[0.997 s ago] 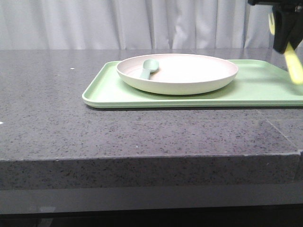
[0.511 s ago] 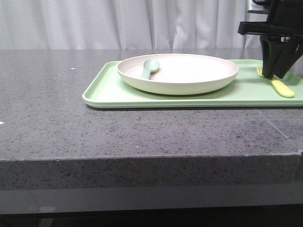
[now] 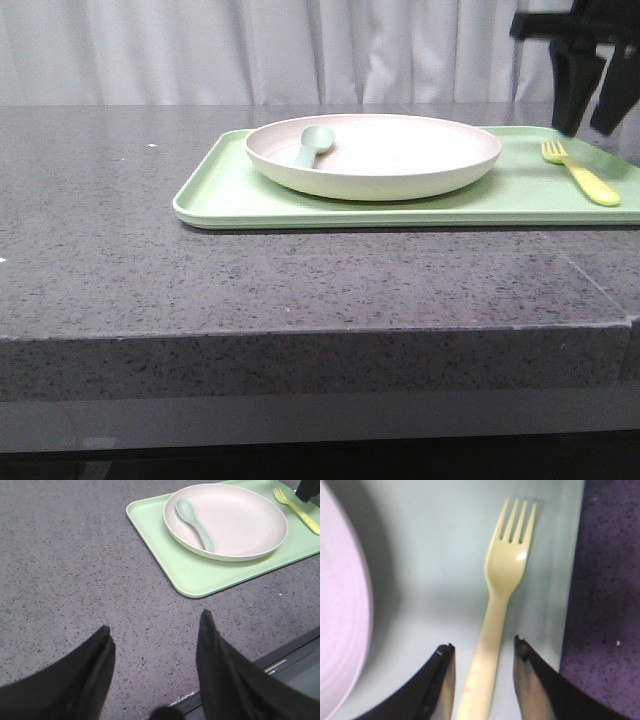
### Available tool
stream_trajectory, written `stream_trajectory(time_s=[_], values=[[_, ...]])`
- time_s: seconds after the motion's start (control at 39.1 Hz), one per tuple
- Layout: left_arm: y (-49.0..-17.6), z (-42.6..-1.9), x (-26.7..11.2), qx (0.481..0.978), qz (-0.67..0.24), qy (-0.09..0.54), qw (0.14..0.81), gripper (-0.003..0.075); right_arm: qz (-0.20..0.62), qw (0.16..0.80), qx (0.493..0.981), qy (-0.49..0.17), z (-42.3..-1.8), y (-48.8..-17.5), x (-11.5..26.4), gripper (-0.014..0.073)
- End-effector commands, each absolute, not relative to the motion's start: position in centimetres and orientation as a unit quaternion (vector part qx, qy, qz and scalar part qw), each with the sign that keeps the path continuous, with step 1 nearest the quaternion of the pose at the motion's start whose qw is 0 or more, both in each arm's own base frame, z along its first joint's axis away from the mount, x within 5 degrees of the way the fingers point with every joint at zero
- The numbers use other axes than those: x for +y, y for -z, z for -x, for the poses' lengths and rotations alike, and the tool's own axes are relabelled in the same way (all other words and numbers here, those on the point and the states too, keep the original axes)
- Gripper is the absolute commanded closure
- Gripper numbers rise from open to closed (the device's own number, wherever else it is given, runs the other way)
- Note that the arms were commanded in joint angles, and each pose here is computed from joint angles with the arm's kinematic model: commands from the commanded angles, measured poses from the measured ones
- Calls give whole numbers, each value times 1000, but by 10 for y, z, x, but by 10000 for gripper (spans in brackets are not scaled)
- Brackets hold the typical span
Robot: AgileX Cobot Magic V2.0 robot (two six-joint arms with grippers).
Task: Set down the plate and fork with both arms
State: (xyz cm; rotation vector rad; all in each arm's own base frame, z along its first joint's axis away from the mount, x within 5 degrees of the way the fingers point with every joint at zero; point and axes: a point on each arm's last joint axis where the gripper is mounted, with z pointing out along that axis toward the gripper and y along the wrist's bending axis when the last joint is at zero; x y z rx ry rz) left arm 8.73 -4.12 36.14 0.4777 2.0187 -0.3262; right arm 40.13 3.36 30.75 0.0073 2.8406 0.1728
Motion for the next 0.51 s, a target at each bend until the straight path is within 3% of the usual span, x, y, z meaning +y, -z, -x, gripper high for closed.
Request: stream_trajectory(time_s=[0.0, 0.23, 0.49], values=[[-375, -89, -41, 812, -183, 140, 536, 353, 27, 172, 983, -63, -368, -359, 38, 281], [-375, -89, -41, 812, -183, 140, 536, 353, 70, 267, 958, -72, -325, -396, 56, 281], [-375, -89, -41, 812, -183, 140, 536, 353, 84, 343, 933, -76, -273, -402, 54, 281]])
